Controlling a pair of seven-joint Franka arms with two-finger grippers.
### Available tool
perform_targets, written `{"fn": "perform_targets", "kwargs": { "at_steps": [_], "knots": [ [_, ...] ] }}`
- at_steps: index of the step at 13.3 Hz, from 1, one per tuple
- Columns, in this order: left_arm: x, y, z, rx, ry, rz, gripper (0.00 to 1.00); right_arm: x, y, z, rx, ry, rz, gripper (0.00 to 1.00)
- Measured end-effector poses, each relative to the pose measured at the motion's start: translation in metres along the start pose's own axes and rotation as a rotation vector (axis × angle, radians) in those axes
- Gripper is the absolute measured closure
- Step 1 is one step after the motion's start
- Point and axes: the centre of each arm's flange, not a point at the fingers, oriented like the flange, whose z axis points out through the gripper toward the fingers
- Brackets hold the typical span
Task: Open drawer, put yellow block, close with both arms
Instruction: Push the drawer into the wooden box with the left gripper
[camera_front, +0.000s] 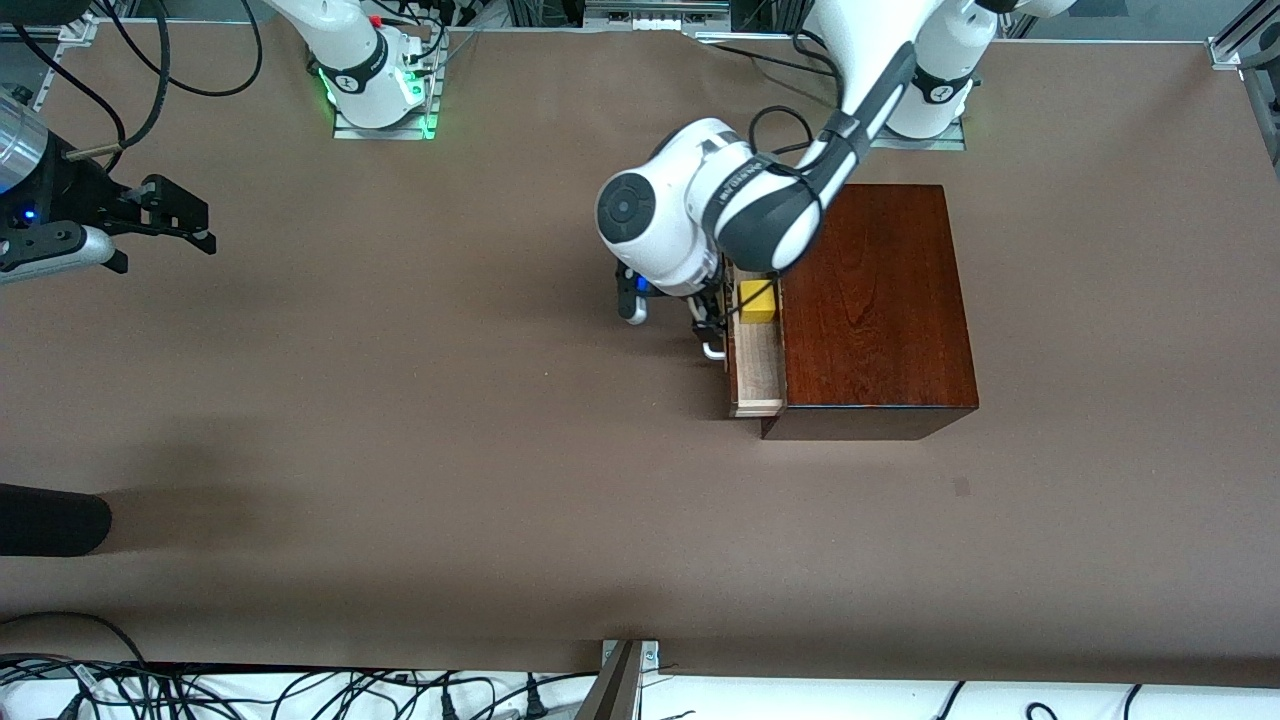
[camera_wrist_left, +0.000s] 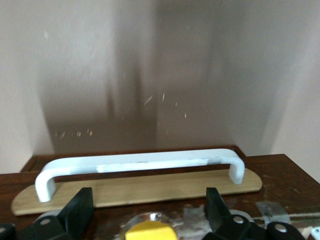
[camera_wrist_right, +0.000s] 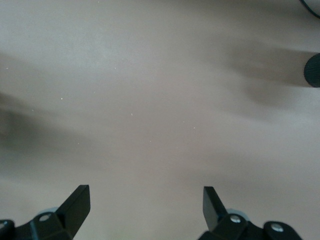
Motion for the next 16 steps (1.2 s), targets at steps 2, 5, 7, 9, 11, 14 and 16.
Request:
{"fn": "perform_targets", "kwargs": {
  "at_steps": [2, 5, 7, 9, 11, 14, 16],
  "knots": [
    [-0.017, -0.011, 0.003, -0.018, -0.005, 0.006, 0.00, 0.001, 0.000, 0.001, -0.001, -0.002, 0.000, 0.00],
    [-0.025, -0.017, 0.006, -0.034, -0.015, 0.006, 0.00, 0.002, -0.001, 0.003, -0.012, -0.006, -0.005, 0.00],
    [-0.032, -0.021, 0.009, -0.050, -0.025, -0.004, 0.00, 0.002, -0.002, 0.003, -0.016, -0.005, -0.010, 0.00],
    [-0.038, -0.024, 0.011, -0.062, -0.032, -0.012, 0.00, 0.002, -0.003, 0.003, -0.016, -0.006, -0.024, 0.00],
    [-0.040, -0.026, 0.012, -0.064, -0.033, -0.015, 0.00, 0.002, -0.003, 0.003, -0.017, -0.007, -0.032, 0.00],
    [-0.043, -0.027, -0.002, -0.043, -0.012, -0.022, 0.00, 0.004, -0.002, 0.007, -0.021, -0.014, -0.033, 0.00],
    [-0.053, -0.028, -0.043, 0.013, 0.045, -0.039, 0.00, 0.007, -0.001, 0.011, -0.021, -0.021, -0.034, 0.00]
  ]
}}
